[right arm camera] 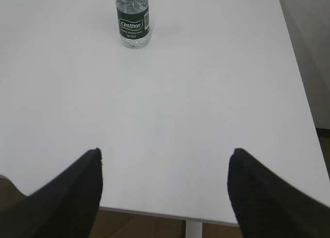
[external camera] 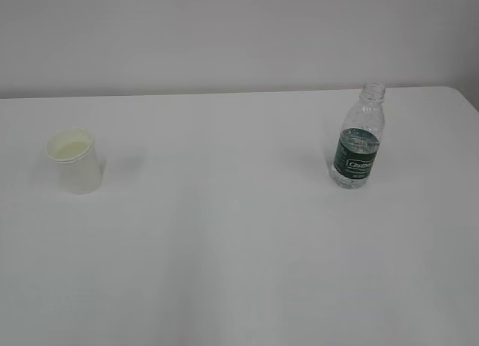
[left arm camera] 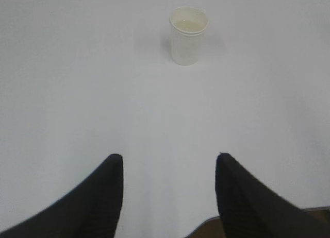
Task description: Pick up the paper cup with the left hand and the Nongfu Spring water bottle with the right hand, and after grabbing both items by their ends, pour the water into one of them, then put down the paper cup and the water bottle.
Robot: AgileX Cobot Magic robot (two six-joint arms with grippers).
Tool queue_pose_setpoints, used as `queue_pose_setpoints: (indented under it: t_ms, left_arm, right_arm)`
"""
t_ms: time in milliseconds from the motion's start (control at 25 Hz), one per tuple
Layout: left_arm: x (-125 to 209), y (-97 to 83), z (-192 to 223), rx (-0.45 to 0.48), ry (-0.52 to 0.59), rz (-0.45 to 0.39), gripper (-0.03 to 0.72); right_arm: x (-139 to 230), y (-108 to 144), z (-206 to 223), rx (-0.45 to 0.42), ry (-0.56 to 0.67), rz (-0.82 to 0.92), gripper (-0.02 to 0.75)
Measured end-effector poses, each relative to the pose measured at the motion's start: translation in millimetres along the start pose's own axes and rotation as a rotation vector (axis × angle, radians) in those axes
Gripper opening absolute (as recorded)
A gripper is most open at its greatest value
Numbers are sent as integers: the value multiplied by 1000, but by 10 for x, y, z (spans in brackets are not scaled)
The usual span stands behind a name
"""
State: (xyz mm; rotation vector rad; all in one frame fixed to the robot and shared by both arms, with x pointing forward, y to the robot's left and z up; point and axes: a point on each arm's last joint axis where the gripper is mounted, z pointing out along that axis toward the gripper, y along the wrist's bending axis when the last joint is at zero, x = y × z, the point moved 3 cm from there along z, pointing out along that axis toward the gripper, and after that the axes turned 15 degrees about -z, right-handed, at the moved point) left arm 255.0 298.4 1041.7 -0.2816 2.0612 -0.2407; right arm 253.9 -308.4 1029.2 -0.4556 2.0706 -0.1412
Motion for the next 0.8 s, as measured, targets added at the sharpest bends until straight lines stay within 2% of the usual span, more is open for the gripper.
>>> queue_pose_setpoints:
  t_ms: [800]
  left_arm:
    - [-3,1,0,-1,-3,1,398]
  right_arm:
    - [-2,0,4,1,-3,1,573]
